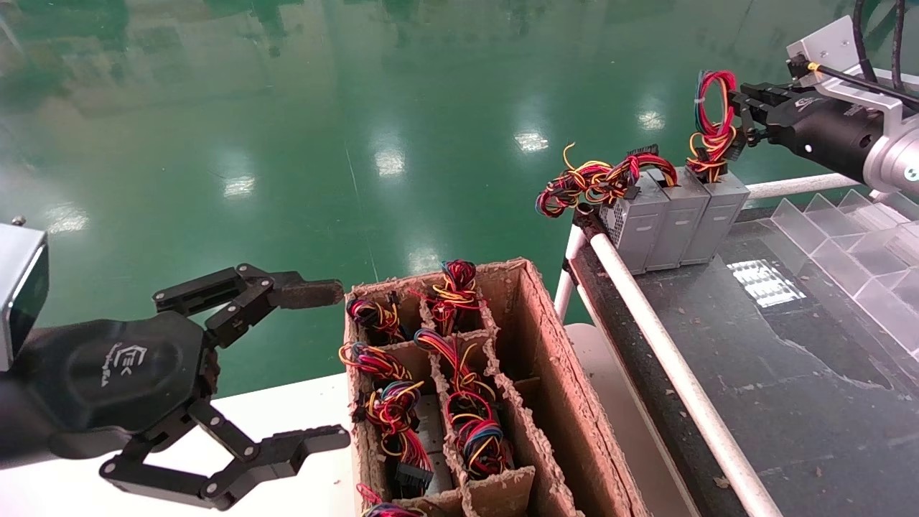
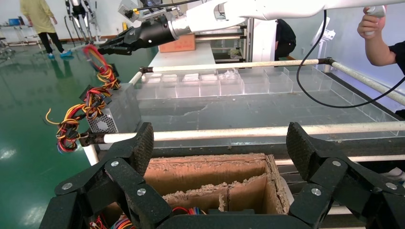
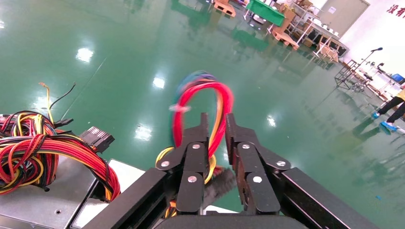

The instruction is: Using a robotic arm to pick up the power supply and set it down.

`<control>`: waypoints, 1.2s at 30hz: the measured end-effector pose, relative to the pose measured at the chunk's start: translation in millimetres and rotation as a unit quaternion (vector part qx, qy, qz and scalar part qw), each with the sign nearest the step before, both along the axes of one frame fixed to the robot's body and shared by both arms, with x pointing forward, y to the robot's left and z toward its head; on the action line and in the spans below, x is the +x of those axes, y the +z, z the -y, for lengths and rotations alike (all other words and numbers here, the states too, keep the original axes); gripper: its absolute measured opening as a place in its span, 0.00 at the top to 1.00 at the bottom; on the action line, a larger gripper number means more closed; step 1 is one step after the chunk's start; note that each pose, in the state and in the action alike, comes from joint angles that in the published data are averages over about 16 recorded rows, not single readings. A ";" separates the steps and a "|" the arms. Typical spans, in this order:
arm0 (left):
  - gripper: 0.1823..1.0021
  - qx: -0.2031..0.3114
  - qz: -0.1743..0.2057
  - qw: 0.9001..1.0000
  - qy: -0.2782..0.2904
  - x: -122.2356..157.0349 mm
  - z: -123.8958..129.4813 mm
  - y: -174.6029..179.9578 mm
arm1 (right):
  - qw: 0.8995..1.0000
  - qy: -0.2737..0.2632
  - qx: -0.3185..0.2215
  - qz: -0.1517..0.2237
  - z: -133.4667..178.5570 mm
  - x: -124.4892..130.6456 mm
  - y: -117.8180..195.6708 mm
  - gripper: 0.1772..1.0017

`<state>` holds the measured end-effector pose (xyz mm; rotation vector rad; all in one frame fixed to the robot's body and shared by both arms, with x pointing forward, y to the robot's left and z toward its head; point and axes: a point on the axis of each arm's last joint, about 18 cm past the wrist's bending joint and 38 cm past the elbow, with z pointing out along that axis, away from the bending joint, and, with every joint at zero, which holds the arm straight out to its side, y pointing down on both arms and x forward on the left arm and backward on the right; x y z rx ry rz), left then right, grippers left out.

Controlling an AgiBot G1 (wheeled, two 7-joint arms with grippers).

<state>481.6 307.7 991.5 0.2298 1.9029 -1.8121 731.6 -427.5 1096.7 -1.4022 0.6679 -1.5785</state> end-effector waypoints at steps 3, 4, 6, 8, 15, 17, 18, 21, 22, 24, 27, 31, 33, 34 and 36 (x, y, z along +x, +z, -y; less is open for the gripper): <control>0.00 0.000 0.000 1.000 0.000 0.0 0.0 0.0 | 1.000 0.002 0.004 0.001 1.5 -1.4 0.5 0.89; 0.00 0.000 0.000 1.000 0.000 0.0 0.0 0.0 | 1.000 0.004 0.006 0.001 2.1 -2.0 1.0 0.88; 0.00 0.000 0.000 1.000 0.000 0.0 0.0 0.0 | 1.000 0.007 0.011 0.003 3.2 -3.3 1.7 0.85; 0.00 0.000 0.000 1.000 0.000 0.0 0.0 0.0 | 1.000 0.011 0.019 0.005 4.7 -5.3 3.4 0.82; 0.00 0.000 0.000 1.000 0.000 0.0 -0.1 0.0 | 0.998 0.040 0.049 0.022 8.4 -15.2 9.8 0.67; 0.00 0.000 0.000 1.000 0.000 0.1 -0.1 0.0 | 0.997 0.052 0.057 0.029 8.6 -19.0 11.6 0.61; 0.00 0.000 0.000 1.000 0.000 0.1 -0.1 0.0 | 0.996 0.059 0.060 0.032 8.5 -21.0 12.2 0.58; 0.00 0.000 0.000 1.000 0.000 0.1 -0.1 0.0 | 0.994 0.079 0.065 0.041 7.5 -27.2 13.0 0.50; 0.00 0.000 0.000 1.000 0.000 0.1 -0.1 0.0 | 0.993 0.086 0.067 0.044 6.9 -29.5 13.1 0.47; 0.00 0.000 0.000 1.000 0.000 0.1 -0.1 0.0 | 0.991 0.102 0.066 0.049 4.8 -34.1 12.1 0.41; 0.00 0.000 0.000 1.000 0.000 0.1 -0.1 0.0 | 0.988 0.125 0.065 0.055 1.0 -41.6 10.2 0.35; 0.00 0.000 0.000 1.000 0.000 0.1 -0.1 0.0 | 0.984 0.158 0.062 0.061 -5.4 -53.0 6.9 0.23; 0.00 0.000 0.000 1.000 0.000 0.1 -0.1 0.0 | 0.981 0.175 0.059 0.063 -9.0 -59.1 4.8 0.20; 0.00 0.000 0.000 1.000 0.000 0.1 -0.1 0.0 | 0.979 0.184 0.058 0.063 -10.9 -62.2 3.7 0.18; 0.00 0.000 0.000 1.000 0.000 0.1 -0.1 0.0 | 0.976 0.201 0.054 0.064 -15.0 -68.8 1.3 0.14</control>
